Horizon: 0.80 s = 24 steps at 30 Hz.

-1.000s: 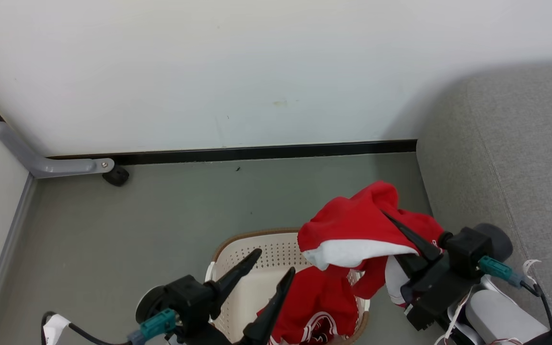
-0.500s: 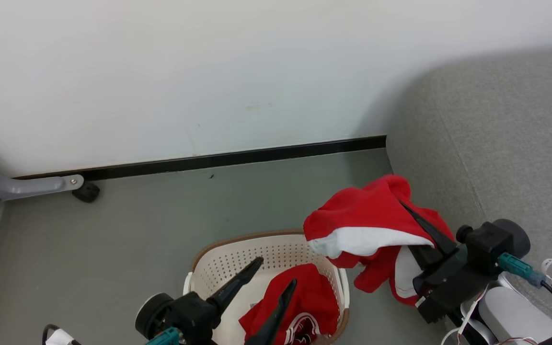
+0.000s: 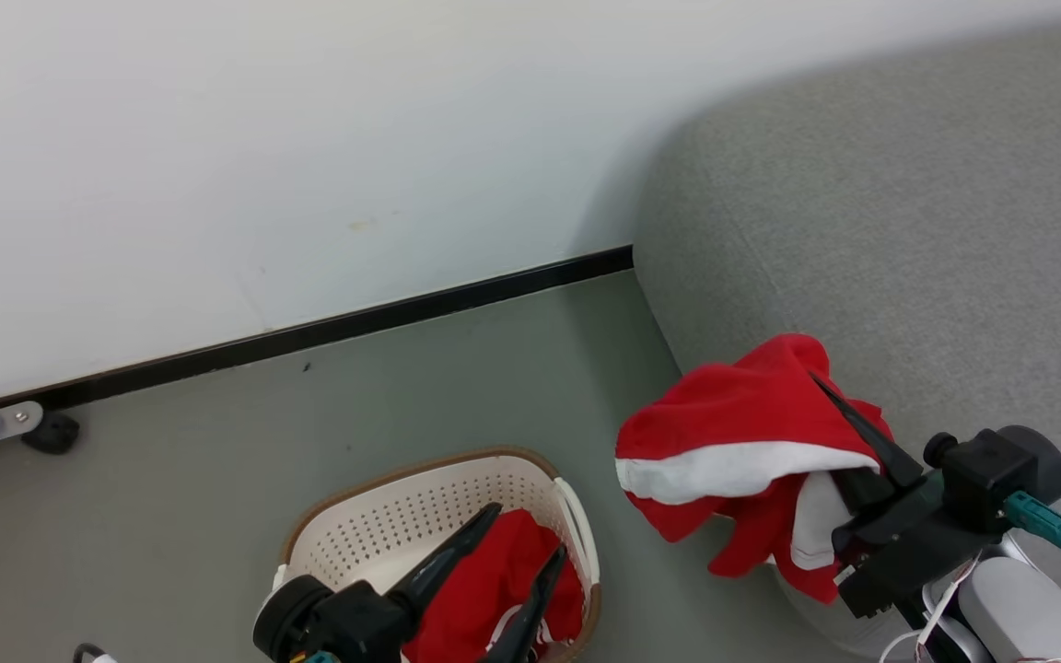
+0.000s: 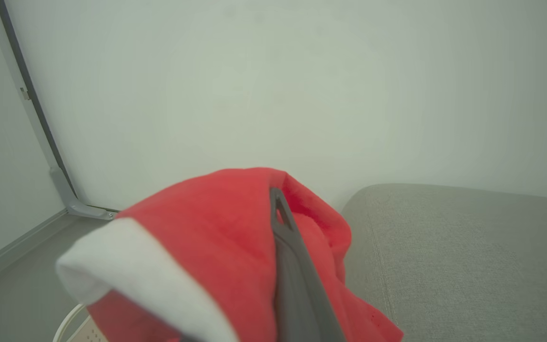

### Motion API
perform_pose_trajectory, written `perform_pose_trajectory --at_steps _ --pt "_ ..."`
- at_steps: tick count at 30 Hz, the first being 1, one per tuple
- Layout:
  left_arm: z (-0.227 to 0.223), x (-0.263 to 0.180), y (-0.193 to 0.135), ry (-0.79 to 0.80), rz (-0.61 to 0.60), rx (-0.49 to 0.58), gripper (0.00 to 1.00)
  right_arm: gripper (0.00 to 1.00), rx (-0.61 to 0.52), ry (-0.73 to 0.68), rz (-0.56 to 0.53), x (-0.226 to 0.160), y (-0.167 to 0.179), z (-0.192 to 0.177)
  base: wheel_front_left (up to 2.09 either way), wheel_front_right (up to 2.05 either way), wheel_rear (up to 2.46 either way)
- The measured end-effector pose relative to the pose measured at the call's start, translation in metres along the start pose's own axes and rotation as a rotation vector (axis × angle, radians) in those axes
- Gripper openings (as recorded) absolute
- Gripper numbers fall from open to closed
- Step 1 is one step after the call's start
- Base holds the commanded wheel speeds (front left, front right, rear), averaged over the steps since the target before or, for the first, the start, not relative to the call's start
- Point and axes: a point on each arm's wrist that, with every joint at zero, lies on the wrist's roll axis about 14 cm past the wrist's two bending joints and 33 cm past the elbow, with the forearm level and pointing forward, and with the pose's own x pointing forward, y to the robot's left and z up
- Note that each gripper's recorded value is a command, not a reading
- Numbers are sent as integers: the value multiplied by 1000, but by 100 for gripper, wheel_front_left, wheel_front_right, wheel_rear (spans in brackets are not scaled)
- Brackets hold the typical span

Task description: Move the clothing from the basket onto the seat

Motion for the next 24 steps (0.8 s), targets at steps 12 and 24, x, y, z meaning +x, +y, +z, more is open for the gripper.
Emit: perform_pose_trajectory --at_steps 12,24 --pt "-6 22 -21 11 -111 -6 100 0 -28 12 -198 -45 -50 2 0 0 0" --pt "-17 30 -37 37 -174 -47 100 0 -43 -11 -362 -71 -97 15 0 0 0"
